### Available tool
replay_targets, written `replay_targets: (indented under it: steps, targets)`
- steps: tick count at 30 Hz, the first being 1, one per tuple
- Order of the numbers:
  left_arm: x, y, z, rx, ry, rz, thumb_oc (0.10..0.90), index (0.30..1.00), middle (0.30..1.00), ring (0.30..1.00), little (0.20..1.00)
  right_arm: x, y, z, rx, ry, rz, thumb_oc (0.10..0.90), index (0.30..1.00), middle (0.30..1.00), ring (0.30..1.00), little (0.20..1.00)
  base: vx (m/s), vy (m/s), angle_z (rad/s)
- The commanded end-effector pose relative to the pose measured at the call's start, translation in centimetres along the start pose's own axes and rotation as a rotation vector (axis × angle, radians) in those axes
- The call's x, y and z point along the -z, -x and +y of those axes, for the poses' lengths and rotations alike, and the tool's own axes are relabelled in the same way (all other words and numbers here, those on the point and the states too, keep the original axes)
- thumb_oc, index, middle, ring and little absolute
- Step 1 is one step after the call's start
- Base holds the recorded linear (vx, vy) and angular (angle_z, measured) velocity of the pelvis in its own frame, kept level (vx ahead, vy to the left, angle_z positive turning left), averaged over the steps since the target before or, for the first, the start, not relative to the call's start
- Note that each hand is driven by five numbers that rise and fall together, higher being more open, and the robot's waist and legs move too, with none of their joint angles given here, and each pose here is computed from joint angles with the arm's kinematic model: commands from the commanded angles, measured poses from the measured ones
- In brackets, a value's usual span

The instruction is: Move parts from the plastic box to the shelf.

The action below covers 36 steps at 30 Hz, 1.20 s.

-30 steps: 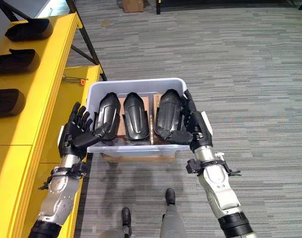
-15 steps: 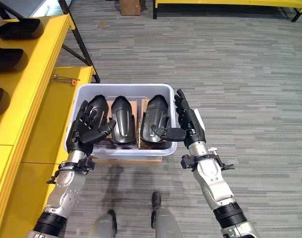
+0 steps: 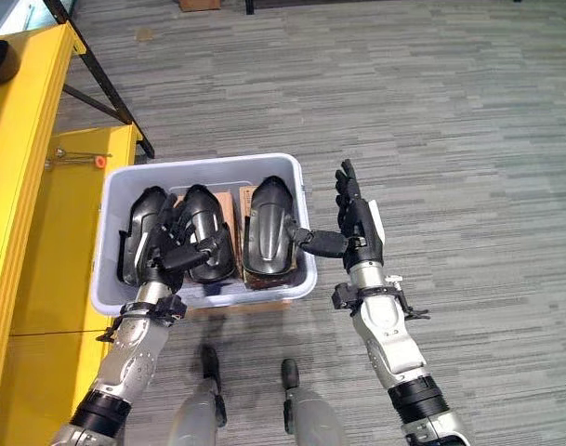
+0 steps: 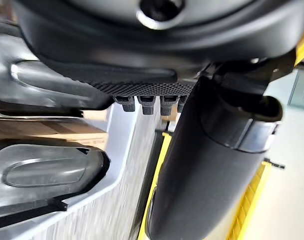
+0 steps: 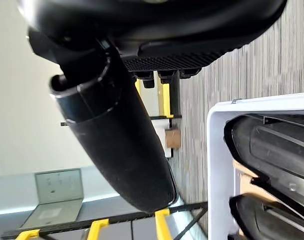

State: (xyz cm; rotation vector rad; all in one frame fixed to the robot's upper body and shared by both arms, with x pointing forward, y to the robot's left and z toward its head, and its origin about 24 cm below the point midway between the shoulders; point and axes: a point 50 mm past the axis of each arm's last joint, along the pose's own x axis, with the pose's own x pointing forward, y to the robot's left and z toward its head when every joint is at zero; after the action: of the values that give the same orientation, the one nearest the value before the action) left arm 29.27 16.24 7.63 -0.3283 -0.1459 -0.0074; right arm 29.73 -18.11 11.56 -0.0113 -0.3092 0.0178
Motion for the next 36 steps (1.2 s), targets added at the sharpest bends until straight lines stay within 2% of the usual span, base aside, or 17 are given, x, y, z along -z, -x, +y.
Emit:
replay_targets:
  steps: [1,9,15,19,20,21,22,25,26,32,36]
  targets:
    - [-4.8,-0.3,-0.9,0.078,0.020,-0.253,0.900,1.000,1.000,1.000,1.000,-4.1,-0.3,1.1,-0.029,-0.047,-0.243,0.900,1.000,1.000,1.000,1.000,0.06,0.184,0.15]
    - [-5.4,-0.1,-0.4,0.063,-0.002,-0.271,0.900,1.000,1.000,1.000,1.000,-3.9,0.0,0.4,0.009,-0.022,-0.231,0.900,1.000,1.000,1.000,1.000,0.04,0.114,0.04]
    - [-5.4,0.1,0.2,0.033,-0.007,-0.272,0.900,1.000,1.000,1.000,1.000,-4.4,0.2,-0.8,0.069,0.086,-0.262,0.900,1.000,1.000,1.000,1.000,0.01,0.015,-0.01]
    - [-5.5,0.3,0.8,0.003,-0.019,-0.281,0.900,1.000,1.000,1.000,1.000,-5.0,0.2,-2.1,0.126,0.312,-0.295,0.900,1.000,1.000,1.000,1.000,0.02,-0.012,0.06]
    - [-5.5,0.4,0.9,-0.005,-0.025,-0.281,0.900,1.000,1.000,1.000,1.000,-5.1,0.2,-2.6,0.143,0.426,-0.303,0.900,1.000,1.000,1.000,1.000,0.03,-0.018,0.08]
    - [-5.4,0.4,0.9,-0.005,-0.025,-0.281,0.900,1.000,1.000,1.000,1.000,-5.1,0.2,-2.6,0.144,0.427,-0.303,0.900,1.000,1.000,1.000,1.000,0.02,-0.024,0.09]
    - [-5.6,0.3,0.9,-0.003,-0.033,-0.291,0.900,1.000,1.000,1.000,1.000,-5.2,0.0,-3.3,0.175,0.538,-0.308,0.900,1.000,1.000,1.000,1.000,0.00,-0.012,0.09]
    - [-5.8,0.2,0.7,0.001,-0.043,-0.301,0.900,1.000,1.000,1.000,1.000,-5.2,-0.3,-3.6,0.190,0.612,-0.313,0.900,1.000,1.000,1.000,1.000,0.00,-0.020,0.11]
    - [-5.9,0.0,0.3,0.015,-0.065,-0.309,0.900,1.000,1.000,1.000,1.000,-5.2,-0.8,-4.0,0.201,0.706,-0.309,0.900,1.000,1.000,1.000,1.000,0.00,-0.026,0.10]
    - [-6.4,-0.4,-1.1,0.063,-0.082,-0.345,0.900,1.000,1.000,1.000,1.000,-5.3,-2.4,-3.5,0.206,0.813,-0.327,0.900,1.000,1.000,1.000,1.000,-0.01,-0.017,0.05]
    - [-6.4,-0.5,-1.8,0.073,-0.083,-0.347,0.900,1.000,1.000,1.000,1.000,-5.6,-3.6,-1.7,0.155,0.880,-0.362,0.900,1.000,1.000,1.000,1.000,0.00,-0.005,0.07]
